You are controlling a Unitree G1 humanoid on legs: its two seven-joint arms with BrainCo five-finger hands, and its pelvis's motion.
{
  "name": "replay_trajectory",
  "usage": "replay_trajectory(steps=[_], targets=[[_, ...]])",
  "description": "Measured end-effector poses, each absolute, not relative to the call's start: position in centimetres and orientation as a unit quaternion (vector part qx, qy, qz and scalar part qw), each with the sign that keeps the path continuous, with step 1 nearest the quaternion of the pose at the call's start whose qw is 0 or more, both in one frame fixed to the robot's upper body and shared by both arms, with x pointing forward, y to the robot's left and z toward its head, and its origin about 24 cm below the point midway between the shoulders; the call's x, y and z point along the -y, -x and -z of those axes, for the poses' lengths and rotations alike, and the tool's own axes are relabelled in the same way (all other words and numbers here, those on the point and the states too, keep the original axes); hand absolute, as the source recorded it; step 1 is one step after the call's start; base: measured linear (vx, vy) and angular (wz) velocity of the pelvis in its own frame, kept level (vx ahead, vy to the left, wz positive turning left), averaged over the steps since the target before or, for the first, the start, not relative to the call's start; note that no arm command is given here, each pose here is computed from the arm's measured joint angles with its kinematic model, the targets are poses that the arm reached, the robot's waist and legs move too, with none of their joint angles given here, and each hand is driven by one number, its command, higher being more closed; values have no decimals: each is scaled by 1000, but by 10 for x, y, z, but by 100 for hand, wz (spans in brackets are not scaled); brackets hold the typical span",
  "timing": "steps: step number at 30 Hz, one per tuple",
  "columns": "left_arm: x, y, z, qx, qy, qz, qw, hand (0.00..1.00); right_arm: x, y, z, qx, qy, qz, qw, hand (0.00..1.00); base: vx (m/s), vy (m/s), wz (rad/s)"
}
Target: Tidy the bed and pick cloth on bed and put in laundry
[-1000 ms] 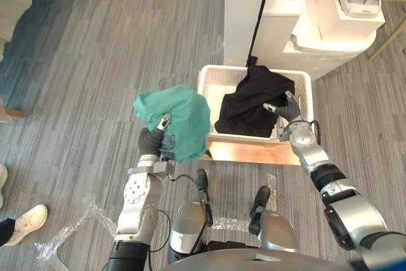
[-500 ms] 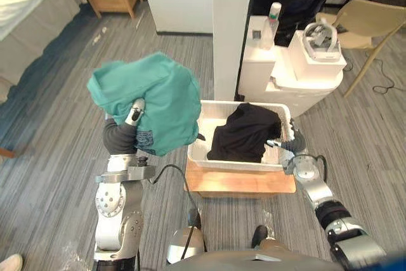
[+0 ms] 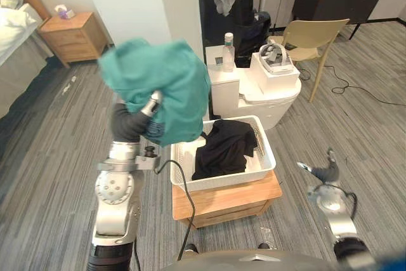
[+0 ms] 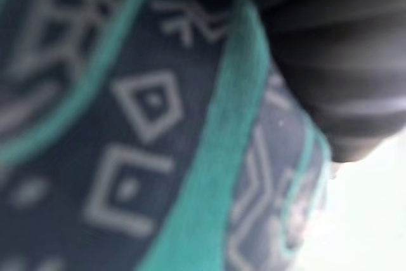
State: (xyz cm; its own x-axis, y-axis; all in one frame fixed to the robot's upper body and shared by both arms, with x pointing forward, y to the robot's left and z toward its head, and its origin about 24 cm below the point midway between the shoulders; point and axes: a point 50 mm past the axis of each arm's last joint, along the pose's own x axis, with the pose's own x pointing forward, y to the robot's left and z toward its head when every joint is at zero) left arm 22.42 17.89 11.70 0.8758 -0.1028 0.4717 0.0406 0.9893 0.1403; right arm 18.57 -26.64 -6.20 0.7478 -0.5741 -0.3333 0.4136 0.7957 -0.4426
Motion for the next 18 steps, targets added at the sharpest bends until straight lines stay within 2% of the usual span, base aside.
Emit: replay_trajectory(steps=[3, 10, 12, 18], targets=[[-177, -231, -76, 157, -78, 41, 984, 100, 272, -164, 71, -251, 149, 284, 913, 0, 2, -12, -28], [-178, -243, -24, 32, -134, 53, 989, 100, 272, -127, 90, -296, 94, 300, 902, 0, -9, -5, -20], [-179, -259, -20, 16, -148, 54, 987, 100, 274, -131, 89, -290, 81, 302, 905, 0, -41, 2, -17], [-192, -316, -49, 42, -226, -7, 973, 100, 273, -178, 72, -221, 27, 300, 928, 0, -18, 0, -23]])
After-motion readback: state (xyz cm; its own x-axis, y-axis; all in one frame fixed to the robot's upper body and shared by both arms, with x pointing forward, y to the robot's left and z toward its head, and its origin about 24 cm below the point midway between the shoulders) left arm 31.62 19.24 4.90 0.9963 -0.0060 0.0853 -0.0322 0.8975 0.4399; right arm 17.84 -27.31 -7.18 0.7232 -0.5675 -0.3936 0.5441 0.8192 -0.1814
